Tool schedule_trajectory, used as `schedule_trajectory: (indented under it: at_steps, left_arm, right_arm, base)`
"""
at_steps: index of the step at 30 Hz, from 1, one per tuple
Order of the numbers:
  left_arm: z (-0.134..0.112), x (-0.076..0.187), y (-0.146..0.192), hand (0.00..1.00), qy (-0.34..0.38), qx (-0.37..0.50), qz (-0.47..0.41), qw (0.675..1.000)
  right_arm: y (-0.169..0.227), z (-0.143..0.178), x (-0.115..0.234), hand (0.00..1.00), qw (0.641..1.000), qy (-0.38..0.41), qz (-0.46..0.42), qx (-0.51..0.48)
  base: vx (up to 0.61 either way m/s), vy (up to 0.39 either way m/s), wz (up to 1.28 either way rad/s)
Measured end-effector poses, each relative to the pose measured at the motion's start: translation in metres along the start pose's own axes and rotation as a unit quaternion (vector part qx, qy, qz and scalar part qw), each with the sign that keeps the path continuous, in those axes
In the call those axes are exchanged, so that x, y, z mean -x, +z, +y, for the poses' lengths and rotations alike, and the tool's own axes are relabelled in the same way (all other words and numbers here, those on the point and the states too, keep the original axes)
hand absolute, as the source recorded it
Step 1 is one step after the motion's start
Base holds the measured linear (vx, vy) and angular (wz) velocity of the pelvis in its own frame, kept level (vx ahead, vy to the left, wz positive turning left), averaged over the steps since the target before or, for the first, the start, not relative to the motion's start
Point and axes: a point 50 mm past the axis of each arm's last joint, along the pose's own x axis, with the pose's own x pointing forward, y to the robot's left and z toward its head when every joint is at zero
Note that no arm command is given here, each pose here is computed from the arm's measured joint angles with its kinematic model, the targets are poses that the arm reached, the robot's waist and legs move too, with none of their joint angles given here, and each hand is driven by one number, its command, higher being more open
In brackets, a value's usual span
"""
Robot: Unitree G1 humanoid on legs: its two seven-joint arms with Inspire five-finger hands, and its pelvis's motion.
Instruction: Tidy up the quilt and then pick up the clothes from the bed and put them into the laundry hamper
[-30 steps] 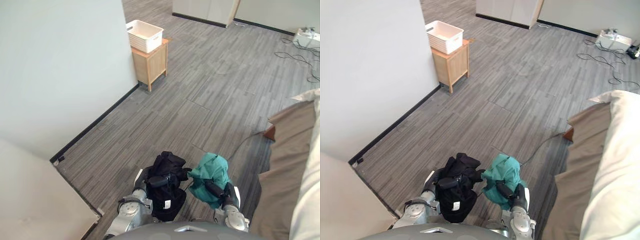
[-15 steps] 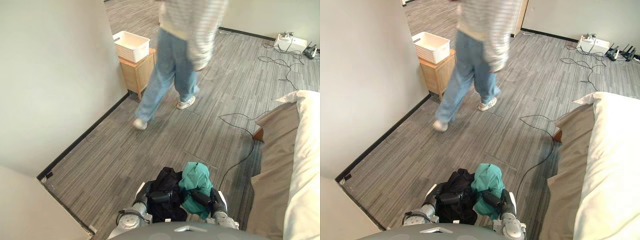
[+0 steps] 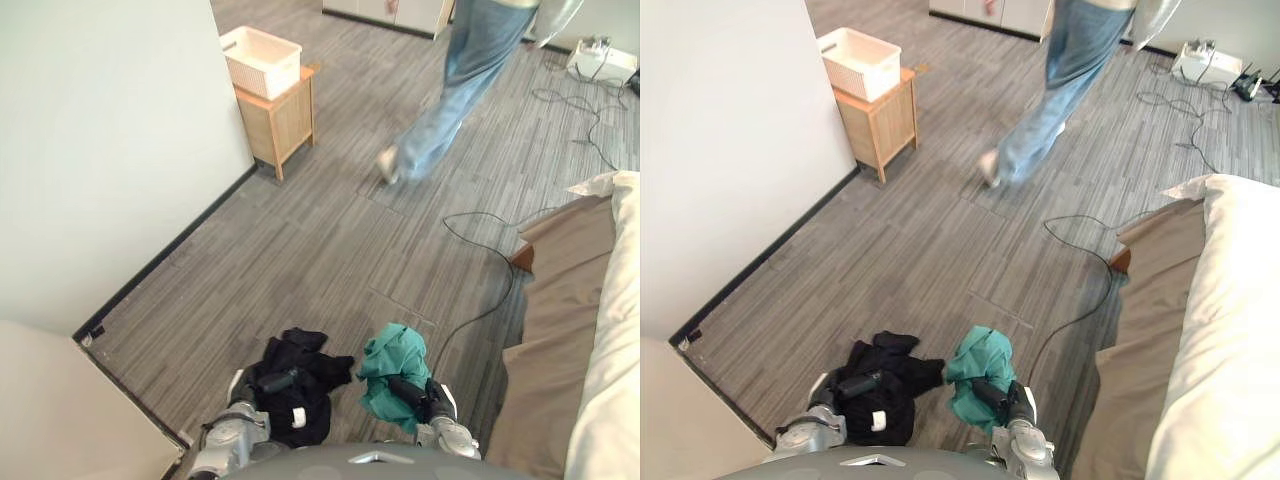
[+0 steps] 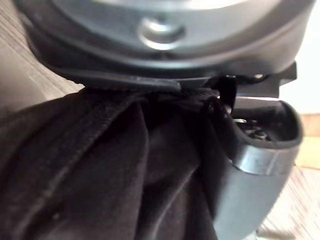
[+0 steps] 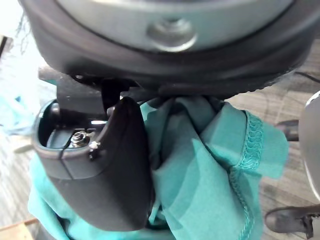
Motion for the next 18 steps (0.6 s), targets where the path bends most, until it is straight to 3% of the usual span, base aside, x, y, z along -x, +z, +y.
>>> schedule_trajectory:
  at_steps: [4,10,13,15,18]
  left_arm:
    - [0.013,-0.001,0.007,0.00,0.032,0.007,-0.015,0.999]
    - [0.001,-0.003,0.020,0.00,0.001,0.009,-0.046,0.999]
    - [-0.002,-0.008,0.034,0.00,-0.007,0.000,-0.060,0.998]
    - [-0.001,-0.006,0.026,0.00,-0.011,-0.024,-0.047,0.999]
    - [-0.018,-0.005,0.023,0.00,-0.041,-0.056,-0.042,0.997]
  right_arm:
    - [0.014,0.004,-0.004,0.00,1.000,0.004,-0.019,0.015]
    - [0.031,-0.007,-0.010,0.00,0.999,-0.023,-0.041,0.011]
    - [0.032,0.002,-0.010,0.00,0.999,-0.004,-0.044,0.006]
    - [0.020,0.012,-0.006,0.00,1.000,0.007,-0.028,-0.004]
    - [0.026,0.015,-0.004,0.00,0.999,0.009,-0.049,-0.010]
  base:
    - [0.15,-0.063,-0.55]
    - [0.41,0.098,-0.45]
    - [0.60,0.141,-0.08]
    - [0.67,0.190,-0.16]
    - [0.60,0.113,0.15]
